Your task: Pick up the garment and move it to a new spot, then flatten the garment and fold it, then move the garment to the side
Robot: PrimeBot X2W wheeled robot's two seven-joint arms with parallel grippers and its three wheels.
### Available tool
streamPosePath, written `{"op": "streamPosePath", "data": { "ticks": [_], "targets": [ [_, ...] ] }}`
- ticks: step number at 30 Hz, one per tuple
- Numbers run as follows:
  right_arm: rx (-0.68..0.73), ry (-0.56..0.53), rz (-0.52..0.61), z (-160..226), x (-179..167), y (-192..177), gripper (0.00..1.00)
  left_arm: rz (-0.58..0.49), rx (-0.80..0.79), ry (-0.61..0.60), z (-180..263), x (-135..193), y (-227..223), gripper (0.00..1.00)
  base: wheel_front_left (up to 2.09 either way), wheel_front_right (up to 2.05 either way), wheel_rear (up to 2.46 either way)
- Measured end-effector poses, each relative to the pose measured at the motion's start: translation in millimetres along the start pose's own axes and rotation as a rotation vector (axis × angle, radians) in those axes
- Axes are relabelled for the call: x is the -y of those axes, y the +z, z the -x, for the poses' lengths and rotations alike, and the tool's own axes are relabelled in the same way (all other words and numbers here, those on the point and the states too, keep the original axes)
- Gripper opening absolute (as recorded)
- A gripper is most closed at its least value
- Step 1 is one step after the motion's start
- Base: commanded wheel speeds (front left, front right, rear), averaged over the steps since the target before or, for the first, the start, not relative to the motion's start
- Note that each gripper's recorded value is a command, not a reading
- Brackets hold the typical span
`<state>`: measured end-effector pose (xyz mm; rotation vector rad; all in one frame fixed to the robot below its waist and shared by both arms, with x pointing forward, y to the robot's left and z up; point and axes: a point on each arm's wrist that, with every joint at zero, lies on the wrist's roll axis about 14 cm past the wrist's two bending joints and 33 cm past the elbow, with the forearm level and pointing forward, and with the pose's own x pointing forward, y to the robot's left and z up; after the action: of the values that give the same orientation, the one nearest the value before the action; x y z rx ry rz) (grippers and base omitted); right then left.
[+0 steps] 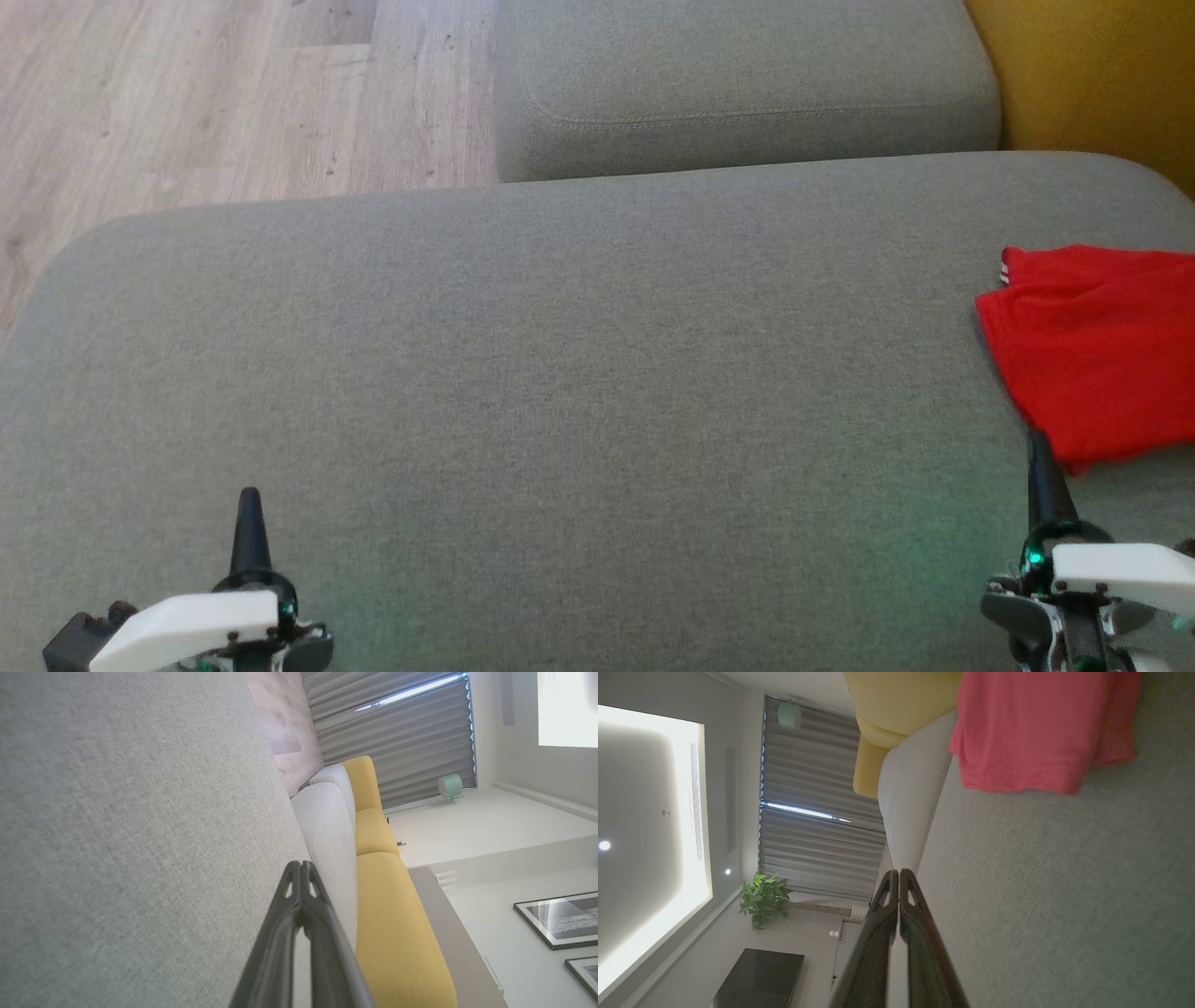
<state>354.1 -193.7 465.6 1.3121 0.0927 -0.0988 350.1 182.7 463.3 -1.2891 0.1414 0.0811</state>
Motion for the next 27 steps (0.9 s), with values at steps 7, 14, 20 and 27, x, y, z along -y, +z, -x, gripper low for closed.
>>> {"op": "streamPosePath", "data": {
  "ticks": [7, 14, 20, 27],
  "targets": [
    [0.0, 0.012, -0.082, -6, -5, 3, 0.0, 0.086, 0.001, -0.004, -5, 1, 3, 0.0, 0.0, 0.0, 0.0],
    [0.004, 0.019, -0.165, -11, -7, 6, 0.0, 0.17, -0.005, -0.034, -13, 9, 5, 0.0, 0.0, 0.0, 0.0],
    [0.014, 0.028, -0.237, -15, -9, 11, 0.0, 0.243, -0.001, -0.04, -18, 11, 9, 0.0, 0.0, 0.0, 0.0],
    [0.015, 0.037, -0.272, -18, -11, 14, 0.0, 0.283, -0.002, -0.061, -22, 16, 9, 0.0, 0.0, 0.0, 0.0]
  ]
}}
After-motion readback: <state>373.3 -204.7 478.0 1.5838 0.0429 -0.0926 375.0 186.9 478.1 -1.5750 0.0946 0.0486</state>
